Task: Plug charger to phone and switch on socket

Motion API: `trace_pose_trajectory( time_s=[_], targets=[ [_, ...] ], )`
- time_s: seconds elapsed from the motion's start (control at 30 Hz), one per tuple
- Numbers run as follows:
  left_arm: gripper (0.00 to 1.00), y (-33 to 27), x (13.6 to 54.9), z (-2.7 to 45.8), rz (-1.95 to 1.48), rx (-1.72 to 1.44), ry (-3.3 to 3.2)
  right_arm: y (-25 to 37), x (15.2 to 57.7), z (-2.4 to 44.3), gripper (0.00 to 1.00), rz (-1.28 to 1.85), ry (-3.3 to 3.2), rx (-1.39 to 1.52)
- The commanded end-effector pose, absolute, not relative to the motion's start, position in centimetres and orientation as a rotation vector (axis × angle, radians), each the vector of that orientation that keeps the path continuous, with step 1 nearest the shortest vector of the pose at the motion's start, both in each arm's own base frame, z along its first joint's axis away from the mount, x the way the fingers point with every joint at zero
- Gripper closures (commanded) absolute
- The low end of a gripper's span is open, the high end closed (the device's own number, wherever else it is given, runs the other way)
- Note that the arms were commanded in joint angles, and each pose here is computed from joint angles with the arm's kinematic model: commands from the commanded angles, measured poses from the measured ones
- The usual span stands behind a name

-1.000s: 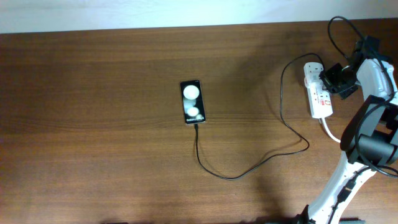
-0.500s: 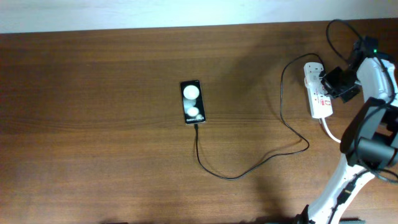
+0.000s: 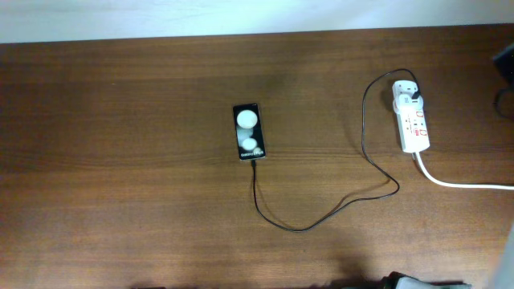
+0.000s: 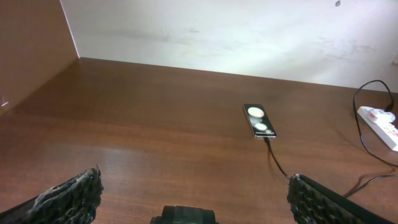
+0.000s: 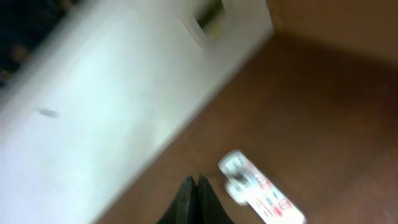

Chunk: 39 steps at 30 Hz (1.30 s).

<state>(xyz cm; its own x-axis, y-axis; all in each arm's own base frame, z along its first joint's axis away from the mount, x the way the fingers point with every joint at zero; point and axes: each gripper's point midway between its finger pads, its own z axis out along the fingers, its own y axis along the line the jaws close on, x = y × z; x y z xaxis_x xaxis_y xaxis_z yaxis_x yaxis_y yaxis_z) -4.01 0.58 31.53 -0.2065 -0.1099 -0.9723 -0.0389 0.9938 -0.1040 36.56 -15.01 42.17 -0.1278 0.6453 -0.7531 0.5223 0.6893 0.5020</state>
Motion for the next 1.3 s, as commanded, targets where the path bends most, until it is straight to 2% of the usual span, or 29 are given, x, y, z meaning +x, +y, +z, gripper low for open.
trace_pose_trajectory(
  time_s=[0.0,0.13,0.27,0.4,0.53,0.73,0.93,1.1,1.27],
  targets=[
    [0.01,0.4,-4.2,31.5,-0.075,-0.115,1.770,-13.5,32.9,49.1,0.96,0.156,1.587,0.826],
    [0.01,1.0,-4.1,31.8,-0.049,-0.137,1.759,-11.1,28.9,54.9,0.96,0.191,1.424,0.704],
    [0.01,1.2,-2.7,34.1,-0.041,-0.146,1.669,-9.4,24.9,56.3,0.96,0.191,1.378,0.679],
    [0.01,1.2,0.9,35.2,-0.045,-0.143,1.630,-6.6,22.6,57.1,0.96,0.249,1.361,0.607],
    [0.01,1.1,6.6,34.6,-0.046,-0.142,1.620,-3.7,21.2,57.4,0.96,0.320,1.368,0.510],
    [0.01,-0.2,15.5,32.3,-0.107,-0.083,1.539,-0.9,18.9,57.3,0.96,0.417,1.361,0.408],
    [0.01,-0.9,21.5,25.9,-0.135,-0.055,1.538,-0.1,15.8,57.0,0.96,0.451,1.288,0.360],
    [0.01,-0.9,23.1,21.0,-0.133,-0.061,1.610,0.1,13.8,56.9,0.96,0.455,1.241,0.343],
    [0.01,-0.9,23.9,21.5,-0.134,-0.054,1.509,0.2,12.0,57.3,0.96,0.458,1.203,0.331]
  ],
)
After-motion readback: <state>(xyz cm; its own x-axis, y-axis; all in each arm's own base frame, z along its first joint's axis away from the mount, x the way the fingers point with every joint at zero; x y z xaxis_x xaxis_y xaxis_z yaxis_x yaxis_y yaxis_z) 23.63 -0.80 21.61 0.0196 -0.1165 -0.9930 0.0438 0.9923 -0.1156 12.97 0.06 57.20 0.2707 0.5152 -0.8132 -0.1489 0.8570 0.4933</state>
